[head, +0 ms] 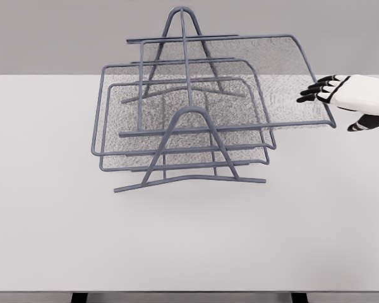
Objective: Pull out the upper folder box with right arm
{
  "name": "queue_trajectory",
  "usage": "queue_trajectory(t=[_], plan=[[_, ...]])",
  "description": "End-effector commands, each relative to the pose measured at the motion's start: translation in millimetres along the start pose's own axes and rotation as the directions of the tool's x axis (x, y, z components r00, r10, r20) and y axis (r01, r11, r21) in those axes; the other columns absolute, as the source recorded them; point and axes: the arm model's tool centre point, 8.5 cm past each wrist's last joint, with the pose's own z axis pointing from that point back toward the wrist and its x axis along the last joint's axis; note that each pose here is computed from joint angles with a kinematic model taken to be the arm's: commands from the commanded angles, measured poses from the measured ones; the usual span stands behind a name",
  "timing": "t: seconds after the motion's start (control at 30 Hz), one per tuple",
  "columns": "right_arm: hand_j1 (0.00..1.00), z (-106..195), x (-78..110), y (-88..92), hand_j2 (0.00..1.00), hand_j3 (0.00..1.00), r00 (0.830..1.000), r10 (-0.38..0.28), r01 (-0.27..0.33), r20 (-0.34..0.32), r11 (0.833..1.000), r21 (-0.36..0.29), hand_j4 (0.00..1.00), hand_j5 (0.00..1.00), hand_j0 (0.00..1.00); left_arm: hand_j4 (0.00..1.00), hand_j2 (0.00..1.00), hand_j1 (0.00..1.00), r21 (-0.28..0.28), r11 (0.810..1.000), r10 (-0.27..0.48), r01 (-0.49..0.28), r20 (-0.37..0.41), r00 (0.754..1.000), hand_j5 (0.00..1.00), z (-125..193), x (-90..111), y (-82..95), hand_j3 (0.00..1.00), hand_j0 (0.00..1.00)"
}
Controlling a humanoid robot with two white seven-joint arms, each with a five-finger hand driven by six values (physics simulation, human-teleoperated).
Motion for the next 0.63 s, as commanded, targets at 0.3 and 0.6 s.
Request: queue_trajectory(t=[0.3,0.6], plan=[[1.00,29,-12.7,-18.2,1.00,1.00,0.998,0.023,-0.025,-0.059,0.999,-0.029,1.00,1.00,1.00,1.00,1.00,1.00,0.000,1.000,0.000,0.000,0.000,1.000,1.00,0,0,0.0,1.00,1.00],[1.00,32,-8.1,-27.8,1.00,1.00,1.000,-0.002,0.000,-0.030,0.997,-0.073,1.00,1.00,1.00,1.00,1.00,1.00,0.000,1.000,0.000,0.000,0.000,1.000,1.00,0,0,0.0,1.00,1.00]])
